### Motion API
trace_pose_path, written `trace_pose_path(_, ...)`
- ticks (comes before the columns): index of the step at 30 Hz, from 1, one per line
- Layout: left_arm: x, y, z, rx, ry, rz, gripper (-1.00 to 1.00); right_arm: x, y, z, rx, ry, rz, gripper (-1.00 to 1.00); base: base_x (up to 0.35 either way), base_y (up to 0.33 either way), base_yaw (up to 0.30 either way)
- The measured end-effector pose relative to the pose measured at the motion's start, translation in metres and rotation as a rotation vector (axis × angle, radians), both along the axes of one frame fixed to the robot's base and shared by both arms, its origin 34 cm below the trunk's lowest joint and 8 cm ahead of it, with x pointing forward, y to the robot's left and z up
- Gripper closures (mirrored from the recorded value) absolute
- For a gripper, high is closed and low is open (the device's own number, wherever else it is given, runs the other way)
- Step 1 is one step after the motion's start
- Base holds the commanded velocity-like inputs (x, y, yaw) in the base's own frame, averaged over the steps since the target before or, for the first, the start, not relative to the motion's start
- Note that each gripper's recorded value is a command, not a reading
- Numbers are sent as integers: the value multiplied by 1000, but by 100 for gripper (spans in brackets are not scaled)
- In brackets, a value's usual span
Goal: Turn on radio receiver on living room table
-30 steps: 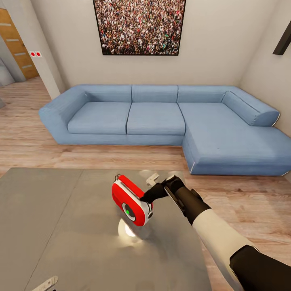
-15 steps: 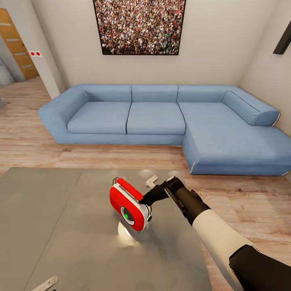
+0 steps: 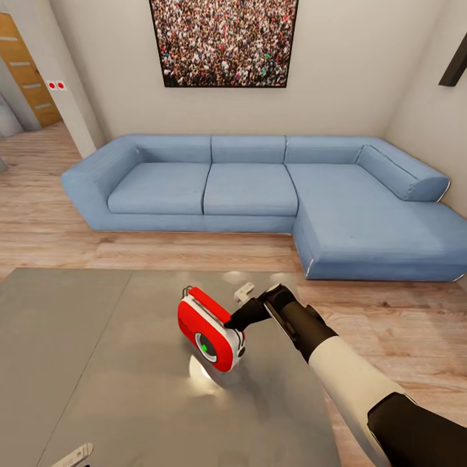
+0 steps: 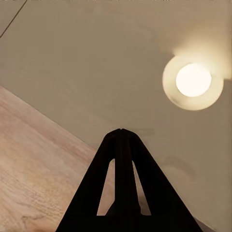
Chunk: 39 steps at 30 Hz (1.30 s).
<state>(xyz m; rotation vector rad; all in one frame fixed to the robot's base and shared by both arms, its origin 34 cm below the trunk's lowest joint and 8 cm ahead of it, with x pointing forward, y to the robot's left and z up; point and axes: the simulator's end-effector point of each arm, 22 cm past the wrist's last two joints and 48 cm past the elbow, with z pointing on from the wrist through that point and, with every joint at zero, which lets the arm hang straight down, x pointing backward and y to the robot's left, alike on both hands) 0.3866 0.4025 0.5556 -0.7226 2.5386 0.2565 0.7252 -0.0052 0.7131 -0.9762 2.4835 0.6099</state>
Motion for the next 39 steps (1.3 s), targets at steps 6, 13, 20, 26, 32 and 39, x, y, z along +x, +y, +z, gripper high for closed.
trace_pose_path(6, 0, 0, 0, 0, 0, 0, 100, -1, -2, -2, -6, 4, -1, 100, 0, 0, 0)
trace_pose_path(13, 0, 0, 0, 0, 0, 0, 100, -1, -2, -4, -7, 6, -2, 100, 0, 0, 0)
trace_pose_path(20, 0, 0, -7, 0, 0, -1, 100, -1, -2, -10, -9, 5, -1, 100, 0, 0, 0)
trace_pose_path(26, 0, -1, -17, -1, 0, -2, 100, -1, -3, -20, -10, 5, -3, 100, 0, 0, 0)
trace_pose_path(32, 0, -1, -27, -1, -1, -2, 100, -1, -4, -31, -14, 3, -3, 100, 0, 0, 0)
trace_pose_path(39, -1, -1, -39, -1, -1, -2, 100, -2, -4, -42, -13, 3, -2, 100, 0, 0, 0)
